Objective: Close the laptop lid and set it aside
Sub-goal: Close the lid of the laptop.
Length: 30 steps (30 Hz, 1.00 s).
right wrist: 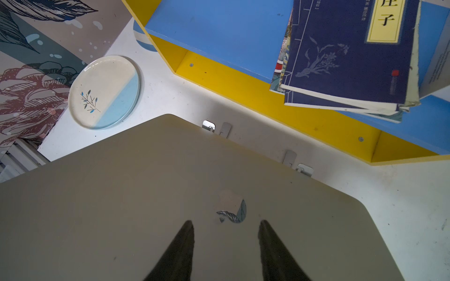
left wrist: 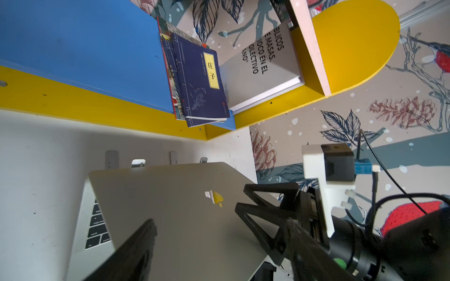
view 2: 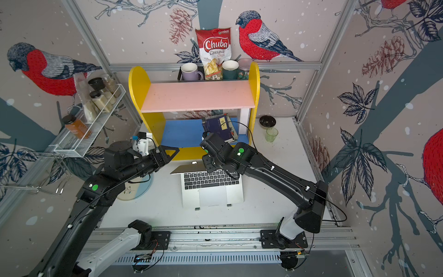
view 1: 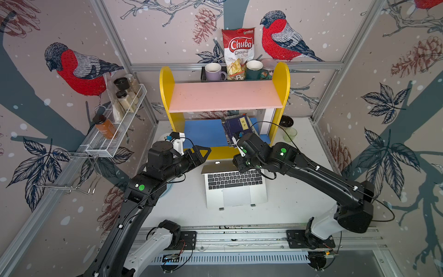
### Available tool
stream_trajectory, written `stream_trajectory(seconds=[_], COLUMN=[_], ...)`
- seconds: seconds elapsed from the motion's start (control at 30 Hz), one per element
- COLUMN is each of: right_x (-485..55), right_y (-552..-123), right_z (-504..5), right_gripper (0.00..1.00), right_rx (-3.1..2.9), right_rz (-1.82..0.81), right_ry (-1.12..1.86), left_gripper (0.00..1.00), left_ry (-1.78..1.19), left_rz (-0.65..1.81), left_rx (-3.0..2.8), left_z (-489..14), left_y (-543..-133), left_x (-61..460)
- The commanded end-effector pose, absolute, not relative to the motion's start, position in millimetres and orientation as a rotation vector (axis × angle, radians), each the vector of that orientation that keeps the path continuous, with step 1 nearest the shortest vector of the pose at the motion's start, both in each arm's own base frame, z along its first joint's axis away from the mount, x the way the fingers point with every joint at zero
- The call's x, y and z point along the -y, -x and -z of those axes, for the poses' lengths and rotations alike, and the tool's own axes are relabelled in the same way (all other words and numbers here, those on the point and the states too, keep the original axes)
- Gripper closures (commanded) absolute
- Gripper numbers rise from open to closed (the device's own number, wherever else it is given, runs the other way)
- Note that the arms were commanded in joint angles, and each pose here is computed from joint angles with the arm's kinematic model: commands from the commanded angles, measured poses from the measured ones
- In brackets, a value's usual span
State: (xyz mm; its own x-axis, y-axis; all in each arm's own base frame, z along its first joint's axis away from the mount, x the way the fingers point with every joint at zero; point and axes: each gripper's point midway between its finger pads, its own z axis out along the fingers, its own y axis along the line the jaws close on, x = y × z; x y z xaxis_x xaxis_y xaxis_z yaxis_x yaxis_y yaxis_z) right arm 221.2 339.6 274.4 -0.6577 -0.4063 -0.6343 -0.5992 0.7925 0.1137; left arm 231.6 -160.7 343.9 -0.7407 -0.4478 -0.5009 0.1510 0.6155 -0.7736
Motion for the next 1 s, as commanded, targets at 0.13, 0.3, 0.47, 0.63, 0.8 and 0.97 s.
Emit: stream_trajectory(seconds=[0.13,0.3,0.47,0.63,0.8,0.97], right_x=[-329,-323,-318,-315,-315,-314], right_y=[-214,-211,-209,-207,-203,-206], right_z=[-266,-262,-260,-258,-259,-277], right_gripper=[0.49,0.41,0.35,0.33,0.32,0.26], right_rx=[-2.398,-2.401,-2.399,-2.401,-2.400,-2.349], right_rz=[-0.420,-0.427,-0.432,-0.445,-0.476,-0.523], right_ry=[0.718,0.706,0.687,0.674,0.663,0.621], left_gripper=[0.19,0.19,0.19,0.19,0.19,0.19], left_ry=[0.209,0.216,0.232,0.239,0.234,0.232], left_rz=[1.133,1.146,1.140,1.144,1.141,1.135], left_rx=[-2.174,-2.184,-2.195,-2.199,-2.220,-2.234], left_z=[-330,-319,-311,-307,-301,-296], left_y=[-221,-214,-209,-207,-206,-205], left_x=[181,185,182,181,182,183])
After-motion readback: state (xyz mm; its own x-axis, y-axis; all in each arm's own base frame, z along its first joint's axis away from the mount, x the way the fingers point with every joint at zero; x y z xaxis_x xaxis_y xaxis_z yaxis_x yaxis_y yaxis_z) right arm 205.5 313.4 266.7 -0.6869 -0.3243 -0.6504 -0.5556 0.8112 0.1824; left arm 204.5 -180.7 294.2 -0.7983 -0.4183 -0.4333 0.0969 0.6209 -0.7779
